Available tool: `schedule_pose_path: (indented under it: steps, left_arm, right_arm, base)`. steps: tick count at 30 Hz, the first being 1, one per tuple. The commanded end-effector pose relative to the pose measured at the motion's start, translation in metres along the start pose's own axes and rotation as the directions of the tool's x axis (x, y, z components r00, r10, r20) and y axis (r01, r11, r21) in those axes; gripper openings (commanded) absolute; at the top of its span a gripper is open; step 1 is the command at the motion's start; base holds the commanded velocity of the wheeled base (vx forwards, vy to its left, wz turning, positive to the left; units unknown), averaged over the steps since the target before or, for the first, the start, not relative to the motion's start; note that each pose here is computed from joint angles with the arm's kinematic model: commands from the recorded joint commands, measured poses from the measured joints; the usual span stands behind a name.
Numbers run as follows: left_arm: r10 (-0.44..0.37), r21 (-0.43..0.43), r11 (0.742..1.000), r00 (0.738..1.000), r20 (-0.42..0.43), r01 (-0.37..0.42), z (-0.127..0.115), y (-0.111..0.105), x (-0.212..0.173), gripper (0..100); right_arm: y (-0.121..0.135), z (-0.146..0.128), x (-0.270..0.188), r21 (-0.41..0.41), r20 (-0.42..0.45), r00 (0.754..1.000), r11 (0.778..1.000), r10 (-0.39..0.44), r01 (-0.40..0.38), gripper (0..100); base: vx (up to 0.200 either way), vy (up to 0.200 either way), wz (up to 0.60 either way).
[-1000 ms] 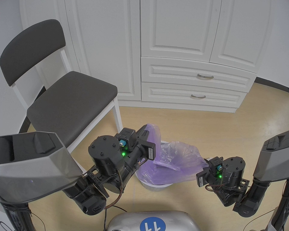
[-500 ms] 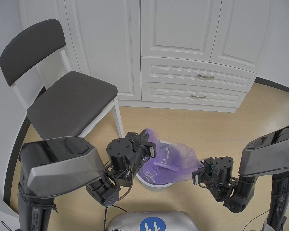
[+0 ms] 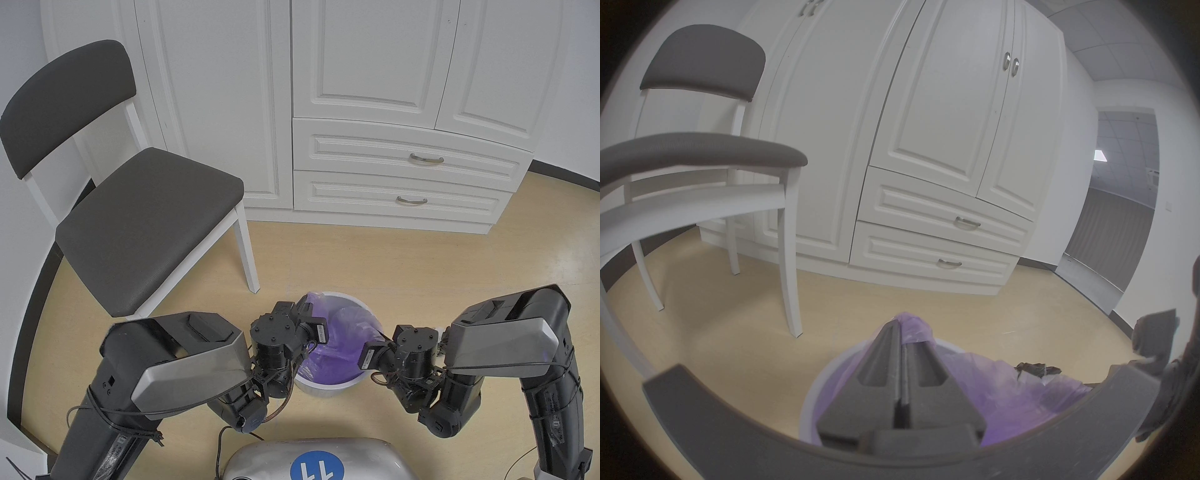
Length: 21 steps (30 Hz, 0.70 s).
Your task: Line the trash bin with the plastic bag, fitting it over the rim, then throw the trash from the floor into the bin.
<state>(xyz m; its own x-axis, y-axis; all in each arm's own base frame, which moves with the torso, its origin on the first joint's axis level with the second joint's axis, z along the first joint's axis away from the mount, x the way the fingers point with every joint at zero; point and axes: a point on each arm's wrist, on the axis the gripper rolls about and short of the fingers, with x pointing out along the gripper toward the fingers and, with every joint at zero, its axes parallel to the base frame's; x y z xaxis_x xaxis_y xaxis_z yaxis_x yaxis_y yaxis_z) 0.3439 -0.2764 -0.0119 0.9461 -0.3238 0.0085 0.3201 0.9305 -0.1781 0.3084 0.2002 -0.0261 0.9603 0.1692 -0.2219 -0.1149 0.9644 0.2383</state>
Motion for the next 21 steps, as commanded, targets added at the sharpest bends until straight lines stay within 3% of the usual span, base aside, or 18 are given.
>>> schedule_pose_path:
  steps: [1, 4, 8, 21]
  left_arm:
    - [0.03, 0.01, 1.0, 0.999, -0.025, -0.029, -0.029, 0.003, 0.006, 0]
    - [0.034, 0.011, 0.999, 0.999, -0.03, -0.033, -0.03, 0.005, 0.006, 0]
    - [0.035, 0.013, 0.999, 0.999, -0.036, -0.034, -0.032, 0.006, 0.006, 0]
    - [0.04, 0.022, 0.999, 0.998, -0.049, -0.039, -0.044, 0.009, 0.007, 0]
  right_arm:
    - [0.017, -0.02, 0.015, 0.095, 0.011, 0.998, 0.993, 0.07, -0.07, 0]
    - [0.025, -0.029, 0.031, 0.221, 0.036, 0.994, 0.969, 0.104, -0.109, 0]
    - [0.021, -0.038, 0.039, 0.287, 0.025, 0.993, 0.951, 0.114, -0.116, 0]
    - [0.018, -0.048, 0.046, 0.29, 0.014, 0.993, 0.951, 0.113, -0.112, 0]
  base:
    - [0.0, 0.0, 0.0]
    - [0.0, 0.0, 0.0]
    - [0.0, 0.0, 0.0]
    - [0.0, 0.0, 0.0]
